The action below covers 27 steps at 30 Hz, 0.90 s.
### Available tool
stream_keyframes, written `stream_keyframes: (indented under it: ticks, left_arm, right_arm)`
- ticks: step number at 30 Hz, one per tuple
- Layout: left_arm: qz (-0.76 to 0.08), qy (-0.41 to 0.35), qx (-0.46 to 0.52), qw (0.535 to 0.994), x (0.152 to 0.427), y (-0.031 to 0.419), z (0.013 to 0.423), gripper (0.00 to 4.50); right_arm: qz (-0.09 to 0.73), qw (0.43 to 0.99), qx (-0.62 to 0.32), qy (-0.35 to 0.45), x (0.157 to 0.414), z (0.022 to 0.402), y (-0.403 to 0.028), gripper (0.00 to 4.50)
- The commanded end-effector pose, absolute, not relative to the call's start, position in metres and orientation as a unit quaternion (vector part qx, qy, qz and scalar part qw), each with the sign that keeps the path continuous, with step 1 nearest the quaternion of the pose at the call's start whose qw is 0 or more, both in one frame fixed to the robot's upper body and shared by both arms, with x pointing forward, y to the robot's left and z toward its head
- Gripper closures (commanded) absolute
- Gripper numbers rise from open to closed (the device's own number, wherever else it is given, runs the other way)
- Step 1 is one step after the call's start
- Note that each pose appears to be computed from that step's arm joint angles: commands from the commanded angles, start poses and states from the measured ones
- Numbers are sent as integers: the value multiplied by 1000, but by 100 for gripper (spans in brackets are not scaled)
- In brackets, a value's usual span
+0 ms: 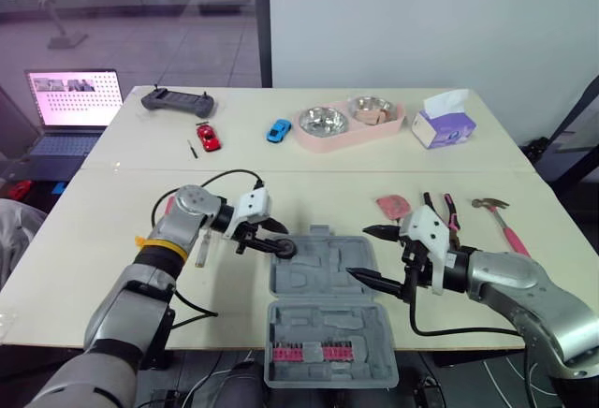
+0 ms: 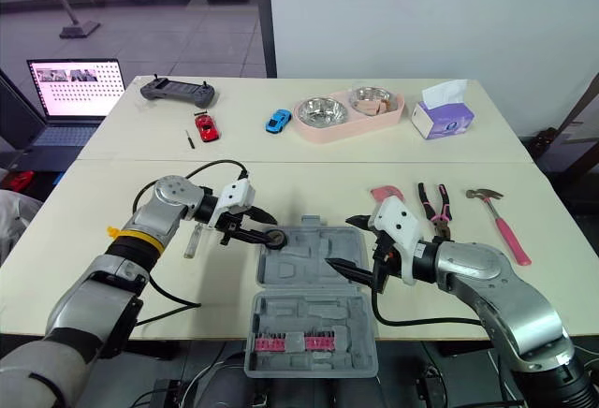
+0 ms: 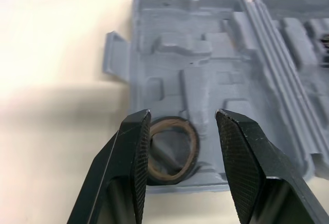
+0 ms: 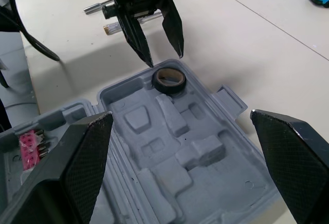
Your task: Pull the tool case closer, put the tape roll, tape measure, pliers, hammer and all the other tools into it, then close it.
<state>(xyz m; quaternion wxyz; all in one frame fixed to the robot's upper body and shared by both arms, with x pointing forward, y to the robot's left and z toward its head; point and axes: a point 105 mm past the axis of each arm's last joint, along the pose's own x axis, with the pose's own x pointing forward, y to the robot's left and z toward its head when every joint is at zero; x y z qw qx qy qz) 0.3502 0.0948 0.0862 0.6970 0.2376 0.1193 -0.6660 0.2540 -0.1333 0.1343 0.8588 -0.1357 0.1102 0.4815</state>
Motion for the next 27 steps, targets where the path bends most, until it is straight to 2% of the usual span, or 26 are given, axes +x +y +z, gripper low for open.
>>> stream_keyframes:
  ticks: [1,12,16,20,27]
  left_arm:
    - [-632,64,243,733,357,91,97,238]
    - [-602,64,278,746,351,91,64,238]
    - [-604,62,322,726,344,91,48,238]
    - [-611,55,347,710,339,92,42,238]
    - [-598,56,335,726,349,91,48,238]
  right_arm:
    - [487,858,-140,85,250,144,-128,0]
    - [485,860,-135,82,250,146,-127,0]
    - [485,860,-135,82,248,146,-126,0]
    - [485,860,-134,82,247,147,-126,0]
    - [483,861,-135,79,248,148,-126,0]
